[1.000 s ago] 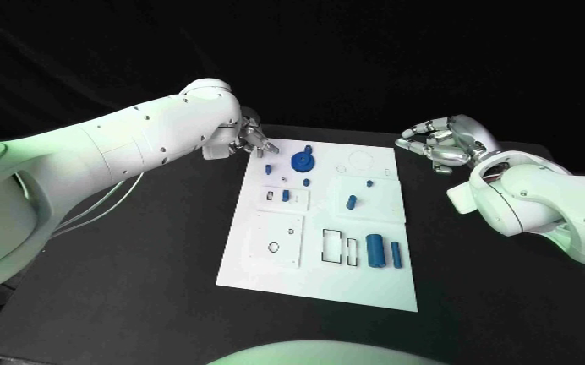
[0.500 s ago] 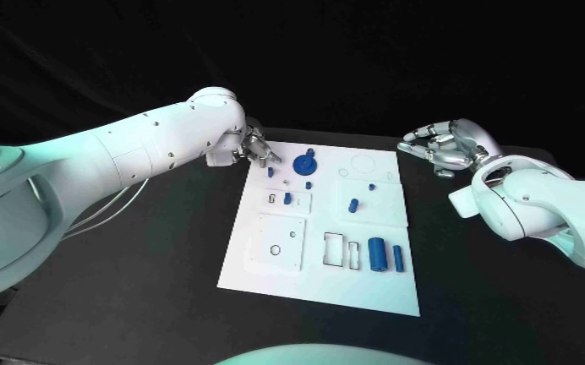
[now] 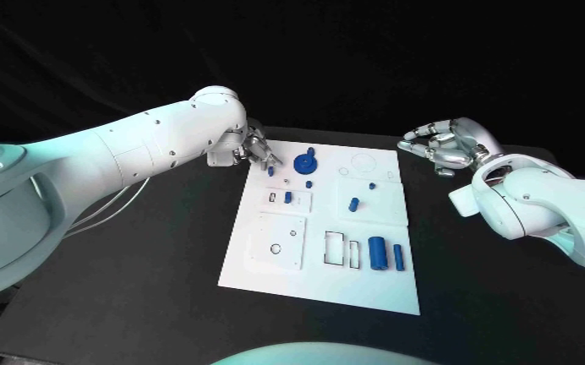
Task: Assemble the parts on the task board
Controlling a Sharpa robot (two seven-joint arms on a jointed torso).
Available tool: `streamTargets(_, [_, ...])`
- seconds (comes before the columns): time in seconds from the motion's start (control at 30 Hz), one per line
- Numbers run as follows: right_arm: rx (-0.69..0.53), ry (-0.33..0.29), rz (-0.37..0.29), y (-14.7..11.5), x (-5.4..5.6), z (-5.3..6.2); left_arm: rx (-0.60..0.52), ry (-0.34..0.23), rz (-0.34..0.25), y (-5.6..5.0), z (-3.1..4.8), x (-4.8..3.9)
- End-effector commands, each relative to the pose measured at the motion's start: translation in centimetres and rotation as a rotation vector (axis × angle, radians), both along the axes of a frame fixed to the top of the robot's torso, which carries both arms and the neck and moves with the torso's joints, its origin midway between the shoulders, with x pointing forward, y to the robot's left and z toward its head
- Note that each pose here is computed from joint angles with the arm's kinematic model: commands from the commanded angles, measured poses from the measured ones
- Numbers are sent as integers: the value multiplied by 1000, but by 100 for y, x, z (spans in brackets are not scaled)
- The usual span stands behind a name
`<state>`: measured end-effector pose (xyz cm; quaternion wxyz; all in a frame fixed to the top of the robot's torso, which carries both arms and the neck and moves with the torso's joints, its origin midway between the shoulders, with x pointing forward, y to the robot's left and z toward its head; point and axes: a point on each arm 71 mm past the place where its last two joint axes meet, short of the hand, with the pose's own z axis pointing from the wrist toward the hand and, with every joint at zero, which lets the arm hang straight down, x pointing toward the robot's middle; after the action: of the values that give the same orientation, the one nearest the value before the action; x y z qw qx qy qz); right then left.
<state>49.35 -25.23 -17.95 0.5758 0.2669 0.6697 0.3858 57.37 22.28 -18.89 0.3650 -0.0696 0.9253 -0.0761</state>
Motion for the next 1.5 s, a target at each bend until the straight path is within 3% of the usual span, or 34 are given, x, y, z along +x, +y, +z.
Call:
streamTargets(0.03, [-2,-7,10,12,-2,2,-8,21,-15,-28,-13,-11])
streamTargets(0.87, [-4,-3,8,4,5,-3,-39,25,0,-51,-56,-13])
streamTargets(1.3, [-6,-2,6,-4,10,-5,-160,10,75,-16,-44,12])
streamTargets(1.5, [-6,-2,5,-11,11,-6,-193,17,92,13,-36,-15])
